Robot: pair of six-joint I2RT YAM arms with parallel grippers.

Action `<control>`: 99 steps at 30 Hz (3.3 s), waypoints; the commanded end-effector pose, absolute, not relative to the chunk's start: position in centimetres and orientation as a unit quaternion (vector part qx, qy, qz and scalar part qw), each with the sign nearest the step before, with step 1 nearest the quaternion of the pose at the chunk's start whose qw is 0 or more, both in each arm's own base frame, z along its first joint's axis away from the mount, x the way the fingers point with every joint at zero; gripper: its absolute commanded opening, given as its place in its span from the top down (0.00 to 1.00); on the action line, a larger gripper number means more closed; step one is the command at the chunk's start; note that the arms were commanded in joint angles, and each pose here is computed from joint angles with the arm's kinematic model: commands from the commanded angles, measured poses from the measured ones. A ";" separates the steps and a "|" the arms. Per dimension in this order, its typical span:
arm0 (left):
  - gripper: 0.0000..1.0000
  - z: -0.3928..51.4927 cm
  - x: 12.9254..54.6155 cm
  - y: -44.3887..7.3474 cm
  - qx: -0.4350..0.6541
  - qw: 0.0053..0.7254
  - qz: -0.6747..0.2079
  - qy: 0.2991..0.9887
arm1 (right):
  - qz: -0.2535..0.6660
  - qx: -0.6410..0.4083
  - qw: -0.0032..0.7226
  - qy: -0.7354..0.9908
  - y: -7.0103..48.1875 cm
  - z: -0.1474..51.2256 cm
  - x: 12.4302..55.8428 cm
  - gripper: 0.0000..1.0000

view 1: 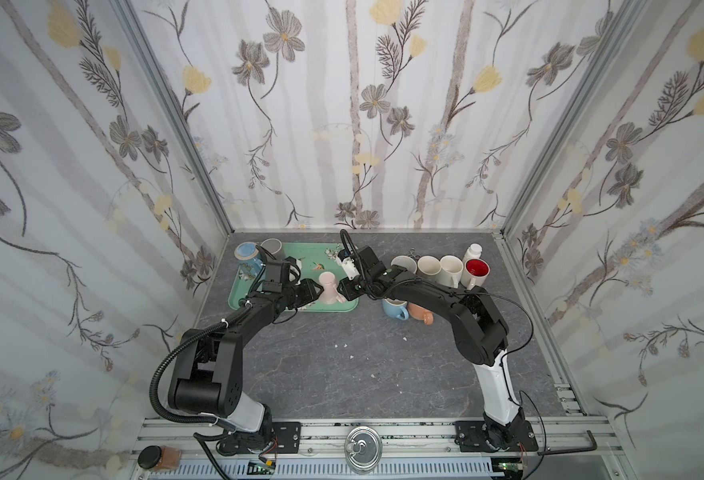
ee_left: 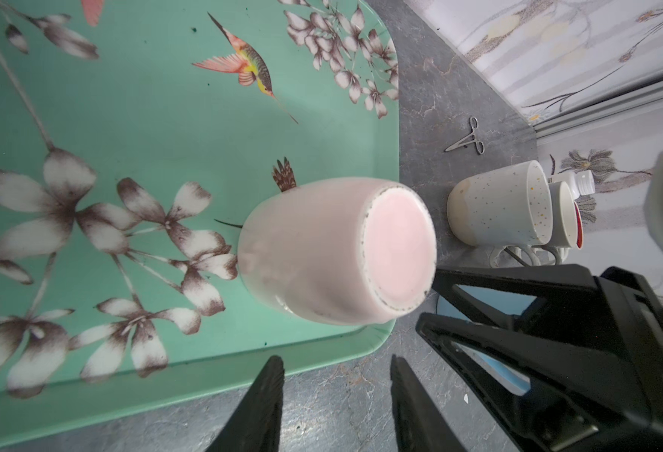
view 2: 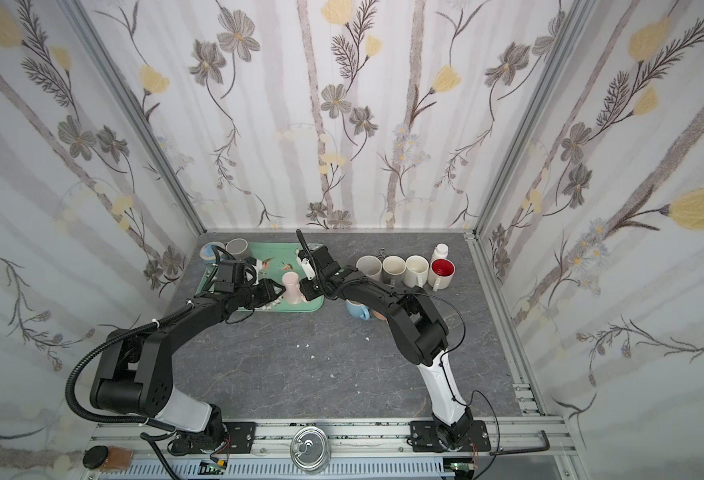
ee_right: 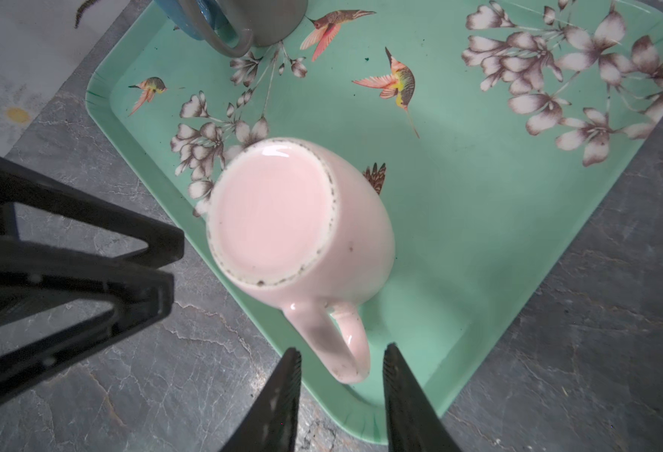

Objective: Turn the mug right side up
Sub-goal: 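Open the left gripper off the pink mug while the right gripper holds the handle, then lift and rotate the pink mug mouth-up with the right gripper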

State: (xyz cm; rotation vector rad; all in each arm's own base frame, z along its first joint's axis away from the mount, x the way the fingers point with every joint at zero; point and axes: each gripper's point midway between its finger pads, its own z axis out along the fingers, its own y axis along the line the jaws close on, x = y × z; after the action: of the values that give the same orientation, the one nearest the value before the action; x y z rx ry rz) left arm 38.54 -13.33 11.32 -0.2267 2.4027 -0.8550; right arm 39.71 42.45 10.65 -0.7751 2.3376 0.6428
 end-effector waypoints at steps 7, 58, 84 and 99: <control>0.55 11.3 38.2 -12.8 -0.078 0.295 -0.304 0.902 | 0.184 -0.309 0.295 0.885 43.3 9.5 40.8 0.62; 0.53 12.2 35.3 -13.8 -0.118 0.332 -0.418 0.837 | 0.335 -0.125 0.373 0.856 44.4 14.3 43.3 1.00; 0.50 16.4 39.0 -13.4 -0.200 0.349 -0.569 0.717 | 0.483 -0.073 0.374 0.789 45.6 20.9 41.8 1.00; 0.52 21.9 39.4 -13.4 -0.154 0.372 -0.620 0.673 | 0.550 -0.073 0.391 0.734 44.9 27.6 39.7 1.00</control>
State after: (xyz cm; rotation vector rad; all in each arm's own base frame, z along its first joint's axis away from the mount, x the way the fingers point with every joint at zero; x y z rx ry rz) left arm 39.72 -13.05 19.66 -0.4652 1.7826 -1.5463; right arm 39.99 44.52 23.19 -0.1670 2.0248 1.2956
